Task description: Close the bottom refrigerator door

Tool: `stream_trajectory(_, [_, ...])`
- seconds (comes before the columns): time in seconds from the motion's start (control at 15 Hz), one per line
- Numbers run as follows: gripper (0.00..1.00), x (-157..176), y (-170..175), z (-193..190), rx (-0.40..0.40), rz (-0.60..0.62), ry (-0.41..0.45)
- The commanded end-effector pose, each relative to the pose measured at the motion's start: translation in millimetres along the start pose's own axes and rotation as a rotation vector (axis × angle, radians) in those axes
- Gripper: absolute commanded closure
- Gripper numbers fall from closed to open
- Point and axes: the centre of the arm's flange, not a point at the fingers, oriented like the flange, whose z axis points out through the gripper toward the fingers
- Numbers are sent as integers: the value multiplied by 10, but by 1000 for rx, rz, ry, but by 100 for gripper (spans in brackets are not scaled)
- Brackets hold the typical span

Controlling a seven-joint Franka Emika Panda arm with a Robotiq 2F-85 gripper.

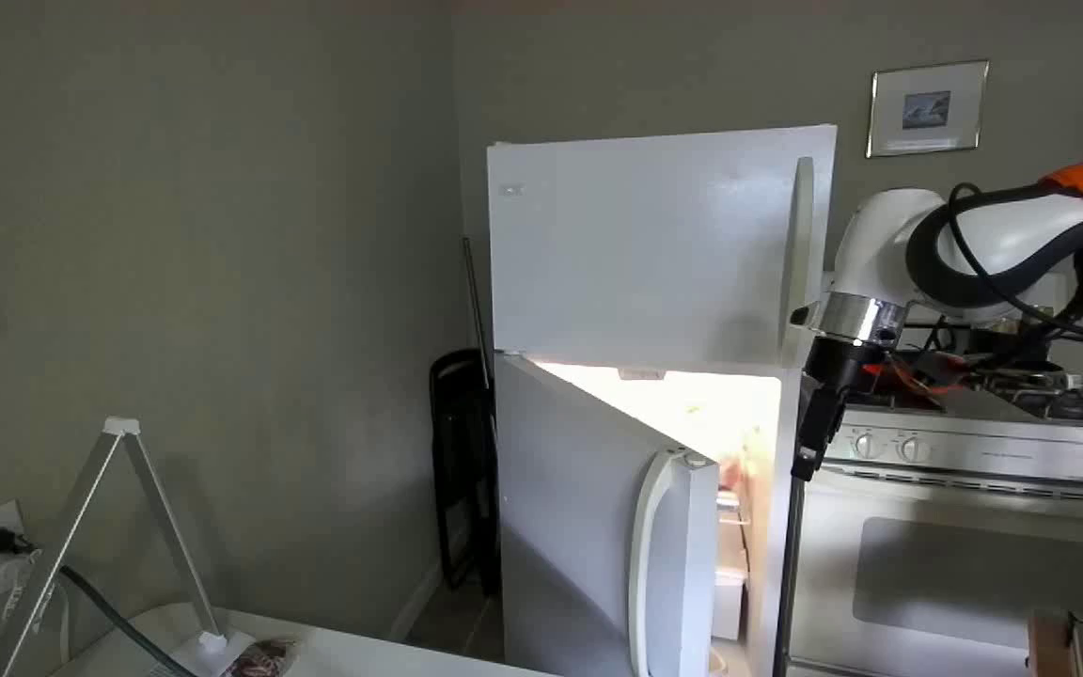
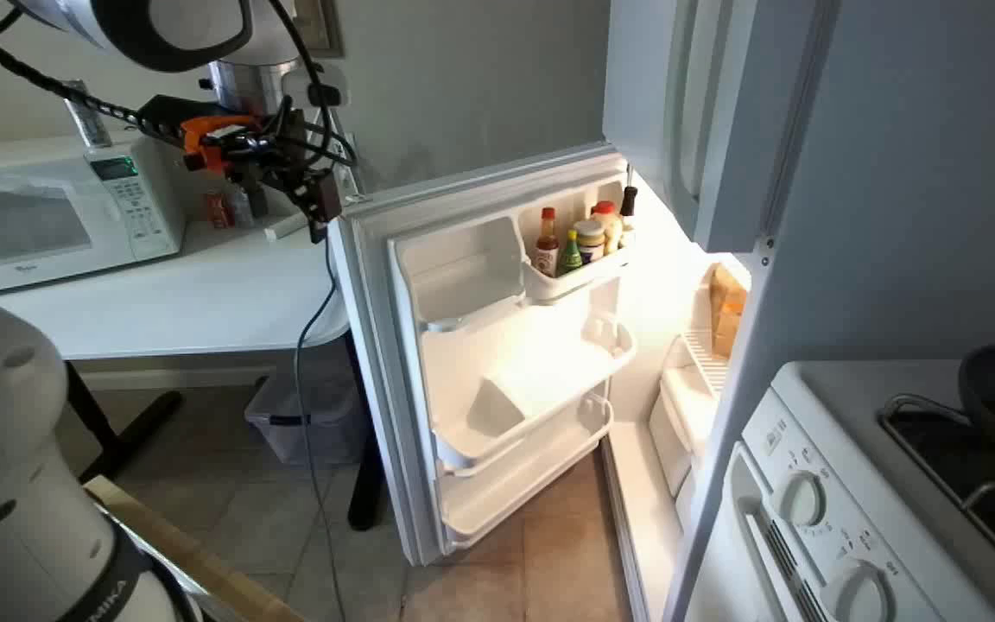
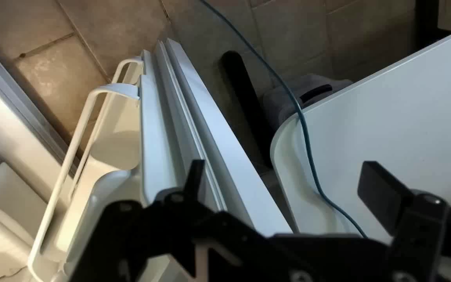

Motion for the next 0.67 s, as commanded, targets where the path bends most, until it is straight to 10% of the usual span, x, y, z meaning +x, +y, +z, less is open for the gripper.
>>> stream_trajectory(0.0, [0, -3, 2, 9, 0, 1, -2])
stream_trajectory(0.6, [0, 57, -332, 5, -44, 31, -8])
